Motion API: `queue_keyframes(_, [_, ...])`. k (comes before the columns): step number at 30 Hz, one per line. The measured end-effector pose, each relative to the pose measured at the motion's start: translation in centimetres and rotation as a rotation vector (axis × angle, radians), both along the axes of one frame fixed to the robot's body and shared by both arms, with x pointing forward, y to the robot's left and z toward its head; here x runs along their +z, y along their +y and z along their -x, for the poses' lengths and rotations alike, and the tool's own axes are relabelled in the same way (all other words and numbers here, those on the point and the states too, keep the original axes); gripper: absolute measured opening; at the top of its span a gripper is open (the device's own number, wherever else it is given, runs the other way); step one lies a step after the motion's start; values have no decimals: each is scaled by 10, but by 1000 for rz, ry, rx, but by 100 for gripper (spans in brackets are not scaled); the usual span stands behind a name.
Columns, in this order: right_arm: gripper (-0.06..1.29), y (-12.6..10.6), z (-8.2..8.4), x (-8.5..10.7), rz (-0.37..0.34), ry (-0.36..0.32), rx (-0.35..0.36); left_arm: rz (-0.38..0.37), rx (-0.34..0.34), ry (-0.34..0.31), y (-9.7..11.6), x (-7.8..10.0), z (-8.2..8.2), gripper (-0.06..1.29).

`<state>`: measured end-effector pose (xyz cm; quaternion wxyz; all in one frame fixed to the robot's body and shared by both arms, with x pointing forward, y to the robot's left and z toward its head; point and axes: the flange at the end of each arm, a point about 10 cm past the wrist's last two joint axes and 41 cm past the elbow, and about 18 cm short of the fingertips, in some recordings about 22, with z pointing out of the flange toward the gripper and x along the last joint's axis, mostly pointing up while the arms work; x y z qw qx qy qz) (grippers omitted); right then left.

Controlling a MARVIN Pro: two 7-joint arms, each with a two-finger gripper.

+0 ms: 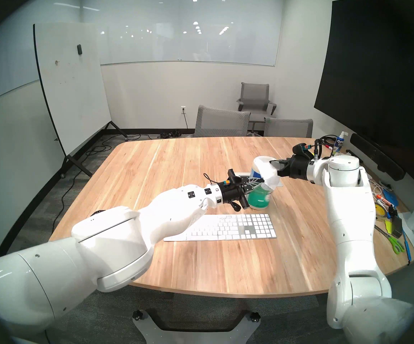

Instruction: Wipe the keyboards and mice with a disinfecting wipe, then set the wipe down

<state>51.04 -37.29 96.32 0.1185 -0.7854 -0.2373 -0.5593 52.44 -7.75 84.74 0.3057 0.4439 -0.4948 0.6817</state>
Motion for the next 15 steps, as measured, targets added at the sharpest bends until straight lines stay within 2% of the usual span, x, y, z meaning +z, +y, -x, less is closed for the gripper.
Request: queue_keyframes(15, [-3,0,0,0,0,0,0,95,-32,-44,7,7,3,-2])
